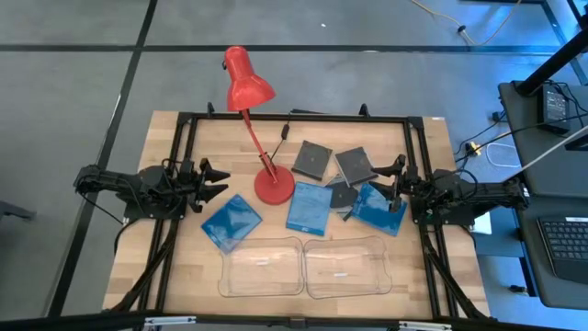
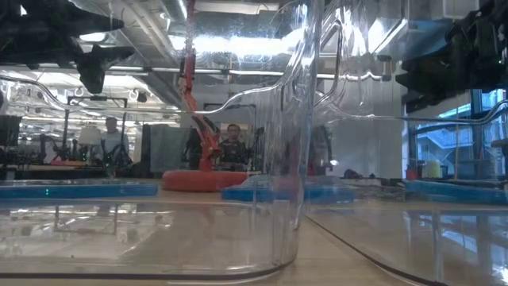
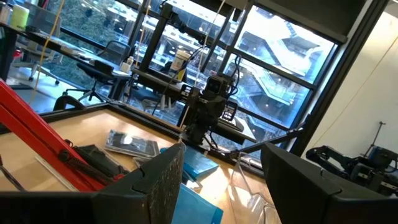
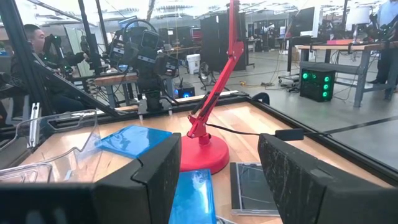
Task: Pick & place jewel cases by type
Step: Put the top right black cd case into the right transparent bin
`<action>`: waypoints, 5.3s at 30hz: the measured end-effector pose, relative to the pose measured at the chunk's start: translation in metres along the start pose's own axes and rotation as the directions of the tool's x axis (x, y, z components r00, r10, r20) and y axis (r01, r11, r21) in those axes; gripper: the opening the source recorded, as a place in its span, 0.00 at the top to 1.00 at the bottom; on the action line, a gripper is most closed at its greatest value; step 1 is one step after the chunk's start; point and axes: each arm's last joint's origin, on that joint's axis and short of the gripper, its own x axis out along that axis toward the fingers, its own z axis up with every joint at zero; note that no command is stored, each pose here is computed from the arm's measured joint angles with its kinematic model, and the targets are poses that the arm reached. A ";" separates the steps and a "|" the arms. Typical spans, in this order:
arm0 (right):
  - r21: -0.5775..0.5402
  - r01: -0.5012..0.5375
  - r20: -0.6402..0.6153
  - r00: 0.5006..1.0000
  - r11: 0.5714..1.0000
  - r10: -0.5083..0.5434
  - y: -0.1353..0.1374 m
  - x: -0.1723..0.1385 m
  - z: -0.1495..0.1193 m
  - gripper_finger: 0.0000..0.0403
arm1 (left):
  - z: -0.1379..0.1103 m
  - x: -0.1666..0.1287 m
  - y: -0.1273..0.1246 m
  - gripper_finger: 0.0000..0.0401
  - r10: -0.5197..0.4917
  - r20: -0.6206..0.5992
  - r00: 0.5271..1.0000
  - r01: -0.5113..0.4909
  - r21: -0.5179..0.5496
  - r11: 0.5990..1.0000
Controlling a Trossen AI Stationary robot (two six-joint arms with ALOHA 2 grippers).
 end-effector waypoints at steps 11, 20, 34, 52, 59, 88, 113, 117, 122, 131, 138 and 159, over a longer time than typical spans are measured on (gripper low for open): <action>0.045 0.000 0.004 1.000 0.999 0.000 0.000 0.000 0.000 0.46 | 0.001 0.000 0.000 0.47 -0.001 0.006 1.000 0.000 0.204 0.979; 0.044 0.026 0.006 1.000 0.999 -0.027 -0.001 0.000 0.000 0.46 | 0.009 0.000 -0.003 0.47 -0.032 0.089 0.996 0.011 0.235 0.972; -0.119 0.205 -0.143 0.965 0.971 -0.221 -0.005 0.004 -0.004 0.46 | 0.009 0.000 0.002 0.47 0.166 0.144 0.976 -0.191 0.183 0.964; -0.534 0.084 -0.582 0.685 0.841 -0.438 0.002 0.055 0.014 0.46 | 0.003 0.005 0.009 0.47 0.352 0.141 0.925 -0.372 0.159 0.915; -0.597 -0.100 -0.661 0.623 0.796 -0.417 0.006 0.069 0.000 0.46 | 0.000 0.004 0.010 0.47 0.362 0.111 0.926 -0.374 0.113 0.921; -0.620 -0.228 -0.733 0.511 0.751 -0.450 0.008 0.092 -0.041 0.46 | -0.005 0.004 0.012 0.47 0.387 0.071 0.919 -0.393 0.131 0.910; -0.580 -0.241 -0.762 0.498 0.778 -0.414 0.009 0.090 -0.042 0.46 | -0.006 0.007 0.010 0.47 0.334 0.042 0.942 -0.336 0.049 0.941; -0.579 -0.242 -0.763 0.497 0.778 -0.414 0.009 0.090 -0.042 0.46 | -0.004 0.015 0.005 0.47 0.268 0.062 0.962 -0.274 0.163 0.948; -0.544 -0.273 -0.792 0.478 0.793 -0.379 0.009 0.088 -0.044 0.46 | -0.005 0.029 0.001 0.47 0.281 0.002 0.960 -0.273 0.233 0.933; -0.577 -0.261 -0.776 0.469 0.774 -0.421 0.008 0.087 -0.044 0.46 | -0.002 0.058 -0.007 0.47 0.371 -0.076 0.925 -0.338 0.277 0.899; -0.558 -0.291 -0.802 0.430 0.777 -0.415 0.007 0.083 -0.046 0.46 | -0.002 0.074 -0.012 0.47 0.389 -0.108 0.915 -0.339 0.319 0.885; -0.596 -0.332 -0.791 0.397 0.731 -0.465 0.000 0.095 -0.063 0.46 | 0.000 0.081 -0.015 0.47 0.381 -0.093 0.920 -0.333 0.329 0.884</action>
